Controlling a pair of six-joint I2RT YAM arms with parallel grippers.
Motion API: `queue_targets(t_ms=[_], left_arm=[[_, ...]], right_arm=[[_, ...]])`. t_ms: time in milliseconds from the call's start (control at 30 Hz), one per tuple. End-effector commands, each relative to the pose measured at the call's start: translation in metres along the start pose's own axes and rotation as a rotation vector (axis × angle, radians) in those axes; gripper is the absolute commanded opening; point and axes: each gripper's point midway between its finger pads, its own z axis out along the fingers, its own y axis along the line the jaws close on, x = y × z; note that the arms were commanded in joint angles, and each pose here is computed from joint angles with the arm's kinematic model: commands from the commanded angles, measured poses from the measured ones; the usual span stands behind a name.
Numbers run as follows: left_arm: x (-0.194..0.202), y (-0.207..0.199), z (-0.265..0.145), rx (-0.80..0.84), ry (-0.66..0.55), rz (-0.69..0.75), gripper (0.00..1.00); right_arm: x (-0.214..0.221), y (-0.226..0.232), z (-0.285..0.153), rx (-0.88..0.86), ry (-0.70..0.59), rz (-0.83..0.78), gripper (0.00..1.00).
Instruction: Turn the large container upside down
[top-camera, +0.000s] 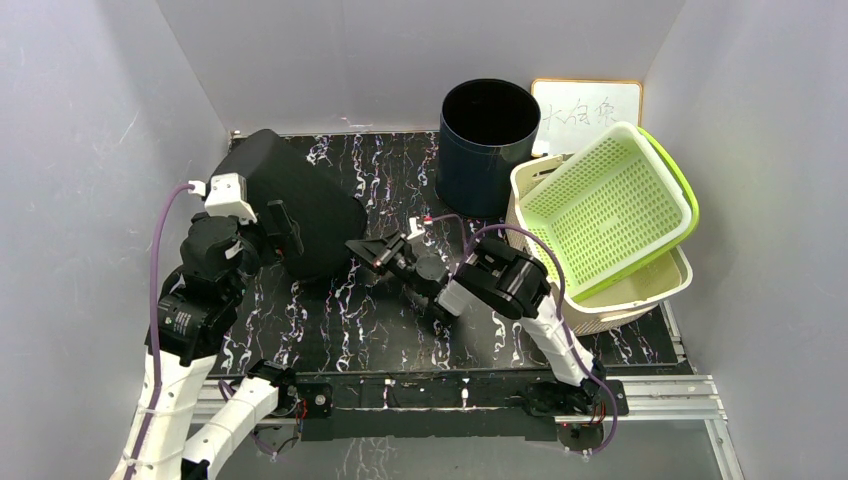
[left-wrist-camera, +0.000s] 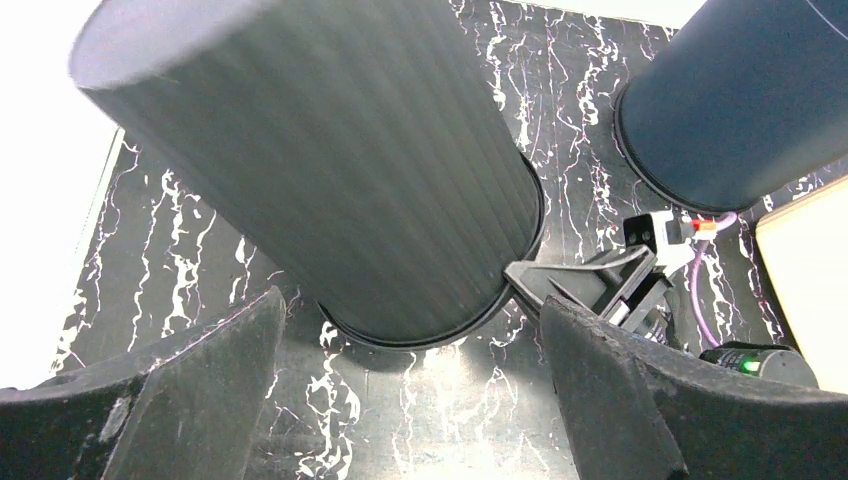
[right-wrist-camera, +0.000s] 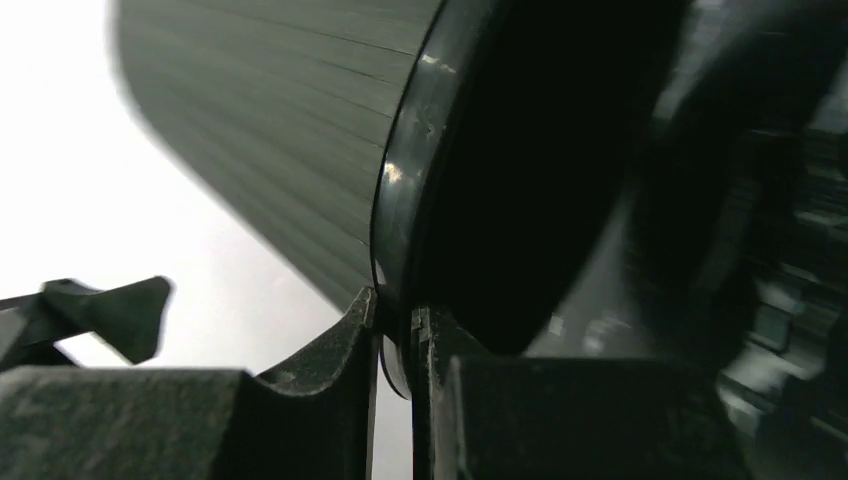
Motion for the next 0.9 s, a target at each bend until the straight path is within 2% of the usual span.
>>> queue_targets(t_ms=[0,33,267,500,667,867], left_arm=[[0.004,0.003,0.001,-0.009,0.002,0.011,0.98],[0.005,0.002,0.002,-0.007,0.003,0.010,0.98],[0.011,-0.001,0.008,0.001,0.017,0.002,0.98],[0.013,0.002,0.006,-0.008,0.018,0.006,0.98],[0.017,0.000,0.007,0.003,0.029,0.003,0.98],[0.023,0.001,0.009,0.001,0.036,0.000,0.98]], right_arm=[[-0.024,0.021,-0.039,-0.157,-0.043,-0.020,0.07],[-0.026,0.018,-0.042,-0.144,-0.046,-0.027,0.13],[-0.027,0.008,-0.045,-0.094,-0.031,-0.050,0.29],[-0.027,-0.023,-0.045,0.095,-0.018,-0.107,0.47],[-0.036,-0.053,-0.053,0.305,-0.045,-0.159,0.52],[-0.045,-0.086,-0.071,0.578,-0.055,-0.246,0.52]])
